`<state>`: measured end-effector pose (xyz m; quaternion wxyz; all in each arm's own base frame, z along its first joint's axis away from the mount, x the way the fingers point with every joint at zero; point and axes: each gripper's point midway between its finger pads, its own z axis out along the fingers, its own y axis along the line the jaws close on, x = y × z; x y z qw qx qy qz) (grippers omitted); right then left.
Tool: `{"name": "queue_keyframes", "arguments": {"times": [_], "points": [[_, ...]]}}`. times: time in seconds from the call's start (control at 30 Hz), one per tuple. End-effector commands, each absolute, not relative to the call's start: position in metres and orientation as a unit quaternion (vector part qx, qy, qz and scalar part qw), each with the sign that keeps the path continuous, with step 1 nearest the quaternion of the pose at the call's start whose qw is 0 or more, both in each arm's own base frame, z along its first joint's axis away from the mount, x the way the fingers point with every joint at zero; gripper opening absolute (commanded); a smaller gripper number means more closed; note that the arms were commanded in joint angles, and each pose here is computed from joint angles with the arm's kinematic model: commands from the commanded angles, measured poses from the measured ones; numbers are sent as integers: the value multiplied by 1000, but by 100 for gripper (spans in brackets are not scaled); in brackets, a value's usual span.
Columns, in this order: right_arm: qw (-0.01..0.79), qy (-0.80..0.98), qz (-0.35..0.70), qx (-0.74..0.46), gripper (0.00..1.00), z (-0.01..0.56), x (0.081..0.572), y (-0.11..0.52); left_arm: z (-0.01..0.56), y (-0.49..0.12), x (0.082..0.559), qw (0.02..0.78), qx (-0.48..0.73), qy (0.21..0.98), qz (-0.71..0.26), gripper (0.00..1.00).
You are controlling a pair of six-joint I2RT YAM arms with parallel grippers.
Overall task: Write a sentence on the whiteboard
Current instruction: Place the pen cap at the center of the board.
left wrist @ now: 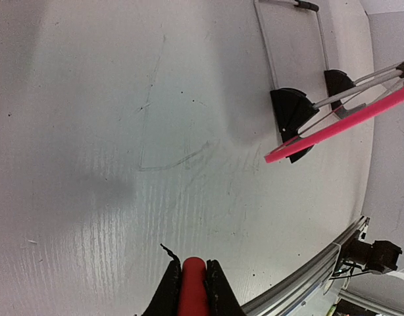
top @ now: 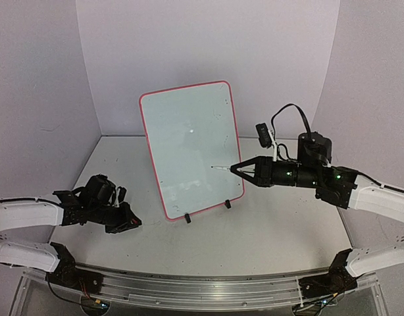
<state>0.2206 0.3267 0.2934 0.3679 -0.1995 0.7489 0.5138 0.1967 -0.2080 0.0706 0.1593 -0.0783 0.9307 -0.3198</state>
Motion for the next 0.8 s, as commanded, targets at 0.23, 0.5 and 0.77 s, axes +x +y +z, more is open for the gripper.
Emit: {"name": "queue_keyframes", "arguments": {"times": [0.23,0.5,0.77], "points": [[374,746,510,-210,0,295,214,334,59,-224,220,156,-57,934,-317,19],[365,754,502,-214,0,289,205,334,62,-213,224,175,-77,936,-297,64],[371,754,500,-210,0,293,196,324,88,-202,223,191,-48,944,-264,96]]}}
